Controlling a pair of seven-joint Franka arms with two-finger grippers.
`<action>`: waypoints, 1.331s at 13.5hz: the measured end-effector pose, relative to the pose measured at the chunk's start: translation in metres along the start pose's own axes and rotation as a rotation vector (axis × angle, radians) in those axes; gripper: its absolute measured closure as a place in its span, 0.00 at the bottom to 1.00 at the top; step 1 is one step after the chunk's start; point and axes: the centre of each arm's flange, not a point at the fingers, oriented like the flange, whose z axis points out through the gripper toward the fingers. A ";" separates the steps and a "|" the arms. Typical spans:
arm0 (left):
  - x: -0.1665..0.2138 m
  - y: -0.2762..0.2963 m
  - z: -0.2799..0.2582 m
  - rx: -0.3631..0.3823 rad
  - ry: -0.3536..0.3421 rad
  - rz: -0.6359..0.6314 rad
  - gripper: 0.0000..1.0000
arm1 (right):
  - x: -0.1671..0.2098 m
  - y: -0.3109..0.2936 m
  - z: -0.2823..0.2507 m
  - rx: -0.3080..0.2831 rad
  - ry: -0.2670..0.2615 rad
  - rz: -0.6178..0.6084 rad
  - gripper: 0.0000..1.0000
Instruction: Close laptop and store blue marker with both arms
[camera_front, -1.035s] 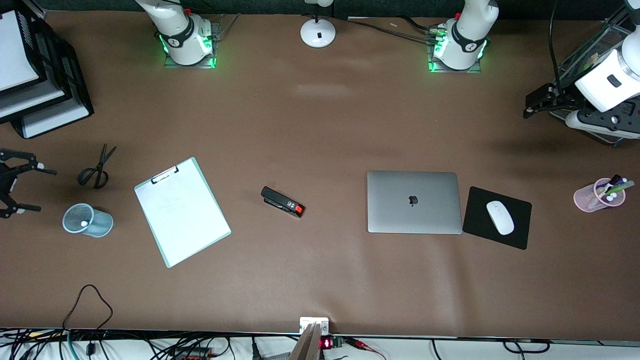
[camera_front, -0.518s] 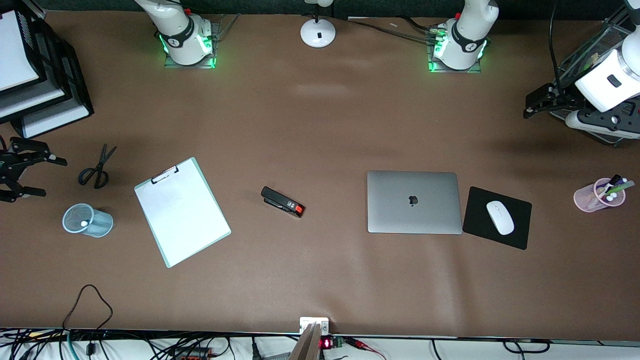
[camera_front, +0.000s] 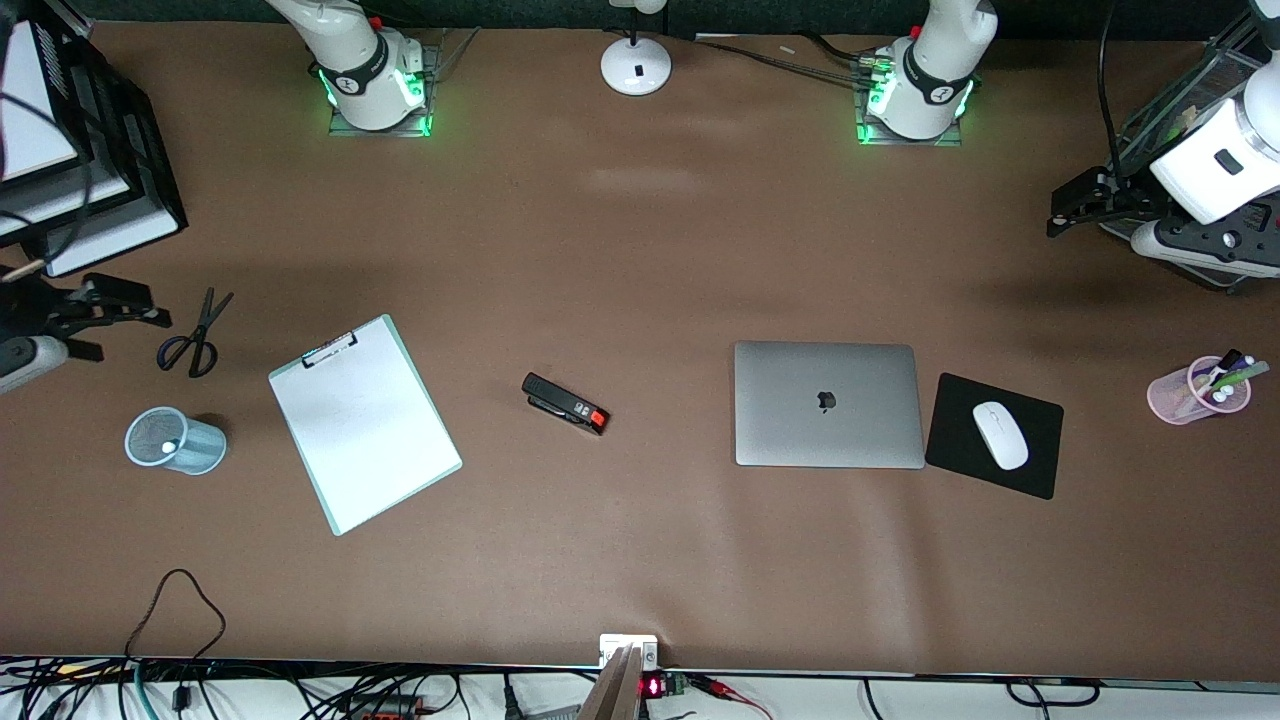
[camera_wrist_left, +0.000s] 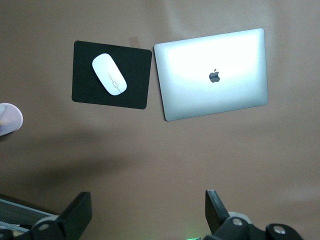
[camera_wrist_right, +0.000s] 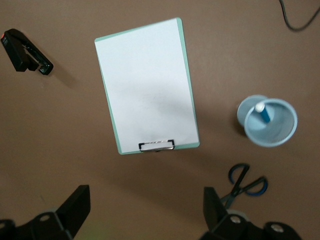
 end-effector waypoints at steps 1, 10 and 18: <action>0.000 0.000 0.000 0.000 0.000 0.000 0.00 | -0.002 -0.006 0.001 0.005 -0.019 0.061 0.00; 0.000 0.000 0.000 0.000 0.000 0.000 0.00 | -0.043 -0.029 -0.059 -0.119 0.000 0.369 0.00; 0.000 0.000 0.000 0.000 0.000 -0.001 0.00 | -0.065 -0.023 -0.063 -0.114 0.031 0.382 0.00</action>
